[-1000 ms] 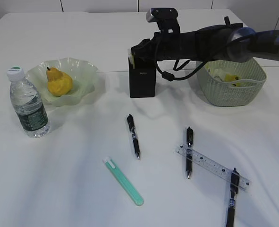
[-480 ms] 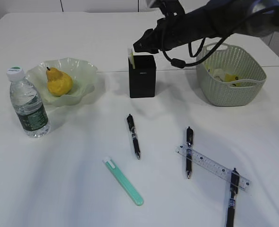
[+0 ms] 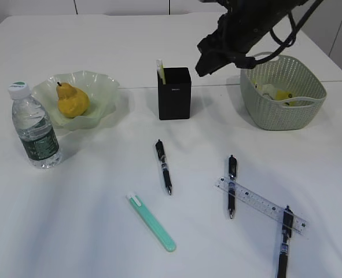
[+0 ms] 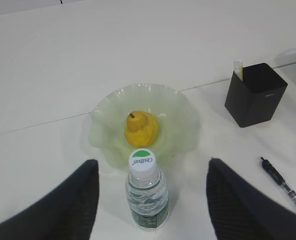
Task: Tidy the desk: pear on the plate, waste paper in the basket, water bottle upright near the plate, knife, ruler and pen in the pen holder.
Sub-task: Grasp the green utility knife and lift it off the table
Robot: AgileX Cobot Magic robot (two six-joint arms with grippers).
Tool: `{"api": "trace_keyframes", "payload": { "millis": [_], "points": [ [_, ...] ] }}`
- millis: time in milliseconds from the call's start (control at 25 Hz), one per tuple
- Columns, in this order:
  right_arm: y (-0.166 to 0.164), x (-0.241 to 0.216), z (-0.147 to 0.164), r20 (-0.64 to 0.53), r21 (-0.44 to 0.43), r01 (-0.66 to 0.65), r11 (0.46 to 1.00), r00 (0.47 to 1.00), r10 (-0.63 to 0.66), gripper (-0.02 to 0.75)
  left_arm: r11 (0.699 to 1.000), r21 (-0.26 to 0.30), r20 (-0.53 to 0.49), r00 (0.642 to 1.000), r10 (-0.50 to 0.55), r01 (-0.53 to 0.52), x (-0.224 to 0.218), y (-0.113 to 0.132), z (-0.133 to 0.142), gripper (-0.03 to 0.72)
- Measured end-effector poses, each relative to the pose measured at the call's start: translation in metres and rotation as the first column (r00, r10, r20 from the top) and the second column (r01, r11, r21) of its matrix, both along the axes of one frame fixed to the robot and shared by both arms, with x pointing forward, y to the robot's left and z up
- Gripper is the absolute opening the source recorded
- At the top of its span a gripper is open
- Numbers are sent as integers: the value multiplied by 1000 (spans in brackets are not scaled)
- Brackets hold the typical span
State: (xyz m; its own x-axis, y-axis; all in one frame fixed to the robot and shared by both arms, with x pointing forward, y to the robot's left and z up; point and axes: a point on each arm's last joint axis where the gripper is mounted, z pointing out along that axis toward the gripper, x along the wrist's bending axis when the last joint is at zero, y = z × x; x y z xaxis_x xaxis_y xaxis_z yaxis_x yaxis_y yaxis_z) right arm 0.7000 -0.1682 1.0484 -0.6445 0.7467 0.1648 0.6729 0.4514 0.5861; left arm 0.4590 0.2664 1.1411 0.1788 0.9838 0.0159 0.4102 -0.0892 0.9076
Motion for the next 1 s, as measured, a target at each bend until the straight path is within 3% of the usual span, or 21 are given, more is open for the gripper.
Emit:
{"api": "trace_keyframes", "payload": {
  "millis": [200,360,520,720,1000],
  "points": [
    [-14,-18,7,-161,-136,85,987,981,-107,239,1000,0,0,1000,0,0,0,0,0,474],
    [-26,-22,17,-153,-208,223,952,954,-257,239,1000,0,0,1000,0,0,0,0,0,474],
    [-31,-30,39,-123,-199,301,933,936,-328,239,1000,1,-4,1000,0,0,0,0,0,474],
    [-16,-51,52,-117,-197,276,941,946,-303,239,1000,2,-12,1000,-1,1,0,0,-1,474],
    [-2,-80,27,-205,-281,226,933,935,-289,239,1000,6,-38,999,-2,2,-2,0,-3,474]
  ]
}}
